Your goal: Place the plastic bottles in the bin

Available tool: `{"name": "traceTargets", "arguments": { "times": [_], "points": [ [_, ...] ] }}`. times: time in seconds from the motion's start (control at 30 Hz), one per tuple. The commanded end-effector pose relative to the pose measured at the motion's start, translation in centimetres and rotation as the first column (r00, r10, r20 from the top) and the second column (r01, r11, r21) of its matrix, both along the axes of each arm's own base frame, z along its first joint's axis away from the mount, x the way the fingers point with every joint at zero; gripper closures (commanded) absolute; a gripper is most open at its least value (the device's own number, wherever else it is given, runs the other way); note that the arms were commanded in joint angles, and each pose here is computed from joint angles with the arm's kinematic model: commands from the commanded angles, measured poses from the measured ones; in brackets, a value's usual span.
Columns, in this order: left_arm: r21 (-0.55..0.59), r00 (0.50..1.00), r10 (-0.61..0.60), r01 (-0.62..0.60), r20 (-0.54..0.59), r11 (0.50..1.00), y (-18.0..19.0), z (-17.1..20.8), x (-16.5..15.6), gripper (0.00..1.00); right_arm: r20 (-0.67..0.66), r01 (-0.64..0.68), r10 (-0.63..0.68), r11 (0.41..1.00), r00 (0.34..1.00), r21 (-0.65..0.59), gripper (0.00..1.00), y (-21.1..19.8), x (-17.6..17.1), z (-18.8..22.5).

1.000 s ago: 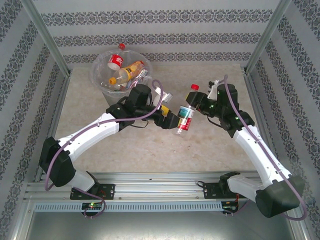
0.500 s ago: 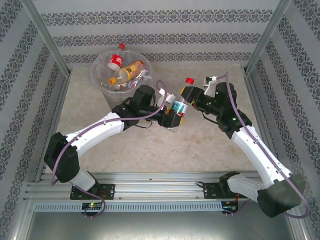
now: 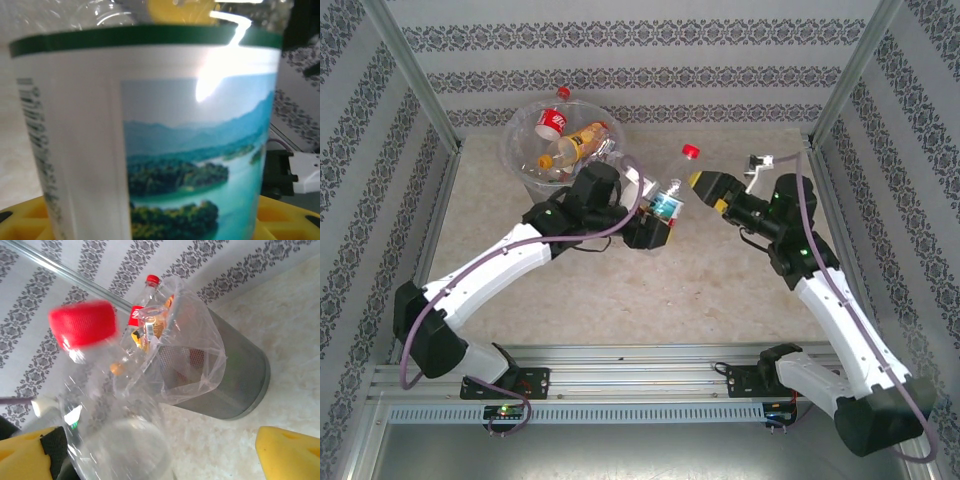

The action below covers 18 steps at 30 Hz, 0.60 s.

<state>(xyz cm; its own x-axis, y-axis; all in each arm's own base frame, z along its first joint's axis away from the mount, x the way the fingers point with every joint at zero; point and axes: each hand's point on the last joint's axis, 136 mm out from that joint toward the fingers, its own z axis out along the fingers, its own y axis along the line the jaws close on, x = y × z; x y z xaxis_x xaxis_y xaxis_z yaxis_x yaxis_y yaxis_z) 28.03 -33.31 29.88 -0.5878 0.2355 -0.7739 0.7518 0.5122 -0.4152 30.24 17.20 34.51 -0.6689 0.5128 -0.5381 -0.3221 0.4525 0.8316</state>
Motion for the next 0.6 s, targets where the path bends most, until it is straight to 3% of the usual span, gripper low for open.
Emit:
{"name": "traceTargets", "arguments": {
  "times": [0.0, 0.23, 0.43, 0.57],
  "points": [
    [0.086, 0.985, 0.111, -0.123, 0.131, 0.989, 4.0, 3.5, 1.3, 0.41, 0.123, -0.102, 0.108, 0.993, 0.987, -0.054, 0.02, 0.6, -2.1, 1.3],
    [0.25, 0.911, 0.313, -0.379, 0.268, 0.891, 11.4, 6.9, 4.5, 0.39, 0.184, -0.132, 0.162, 0.977, 0.969, -0.166, 0.02, 0.5, -4.1, 1.8],
    [0.369, 0.815, 0.478, -0.577, 0.329, 0.729, 18.7, 8.2, 7.7, 0.37, 0.19, -0.136, 0.176, 0.969, 0.966, -0.207, 0.02, 0.4, -4.6, 1.6],
    [0.435, 0.758, 0.575, -0.65, 0.309, 0.623, 23.0, 7.5, 9.7, 0.37, 0.192, -0.131, 0.176, 0.965, 0.966, -0.227, 0.02, 0.2, -4.8, 1.4]
  ]
}}
